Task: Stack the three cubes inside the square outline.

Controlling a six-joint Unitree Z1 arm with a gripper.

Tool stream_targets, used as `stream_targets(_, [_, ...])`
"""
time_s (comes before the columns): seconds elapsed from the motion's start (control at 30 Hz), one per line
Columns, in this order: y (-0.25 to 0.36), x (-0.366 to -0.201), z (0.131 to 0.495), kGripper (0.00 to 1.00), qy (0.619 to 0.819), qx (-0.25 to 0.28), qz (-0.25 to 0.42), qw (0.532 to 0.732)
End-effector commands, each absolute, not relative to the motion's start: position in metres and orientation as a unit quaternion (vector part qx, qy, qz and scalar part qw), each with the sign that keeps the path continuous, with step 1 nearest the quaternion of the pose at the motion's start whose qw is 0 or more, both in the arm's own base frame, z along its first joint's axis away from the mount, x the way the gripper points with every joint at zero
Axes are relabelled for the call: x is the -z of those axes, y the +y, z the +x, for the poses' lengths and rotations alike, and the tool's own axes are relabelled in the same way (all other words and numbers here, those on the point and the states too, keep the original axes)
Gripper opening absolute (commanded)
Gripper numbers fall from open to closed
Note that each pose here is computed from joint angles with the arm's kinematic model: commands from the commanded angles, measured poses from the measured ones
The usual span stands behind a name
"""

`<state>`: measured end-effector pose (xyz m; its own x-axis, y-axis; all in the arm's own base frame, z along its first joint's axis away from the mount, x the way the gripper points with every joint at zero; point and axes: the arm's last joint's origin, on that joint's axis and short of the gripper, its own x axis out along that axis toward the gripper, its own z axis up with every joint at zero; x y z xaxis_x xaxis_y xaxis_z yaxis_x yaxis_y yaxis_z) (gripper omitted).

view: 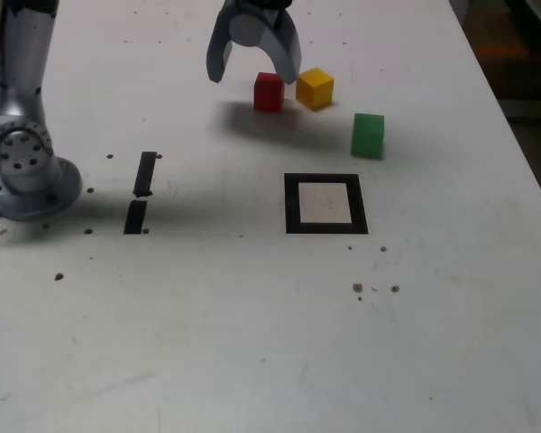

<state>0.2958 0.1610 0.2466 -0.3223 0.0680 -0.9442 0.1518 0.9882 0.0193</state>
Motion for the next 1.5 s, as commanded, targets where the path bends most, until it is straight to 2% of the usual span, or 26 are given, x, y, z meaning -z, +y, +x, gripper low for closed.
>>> stream_targets(0.0, [0.164, -0.238, 0.299, 0.94, 0.813, 0.039, 0.063, 0.577])
stream_targets(0.23, [0.174, -0.210, 0.306, 0.91, 0.819, 0.044, 0.047, 0.570])
stream_targets(0.53, [0.184, -0.206, 0.307, 0.85, 0.820, 0.034, 0.049, 0.569])
stream_targets(0.63, [0.186, -0.206, 0.308, 0.78, 0.821, 0.035, 0.051, 0.568])
stream_targets(0.83, [0.187, -0.208, 0.309, 0.54, 0.820, 0.036, 0.053, 0.569])
stream_targets(1.17, [0.188, -0.208, 0.312, 0.35, 0.816, 0.035, 0.046, 0.576])
stream_targets(1.33, [0.187, -0.210, 0.311, 0.23, 0.812, 0.028, 0.039, 0.581])
stream_targets(1.47, [0.186, -0.210, 0.311, 0.18, 0.813, 0.028, 0.036, 0.581])
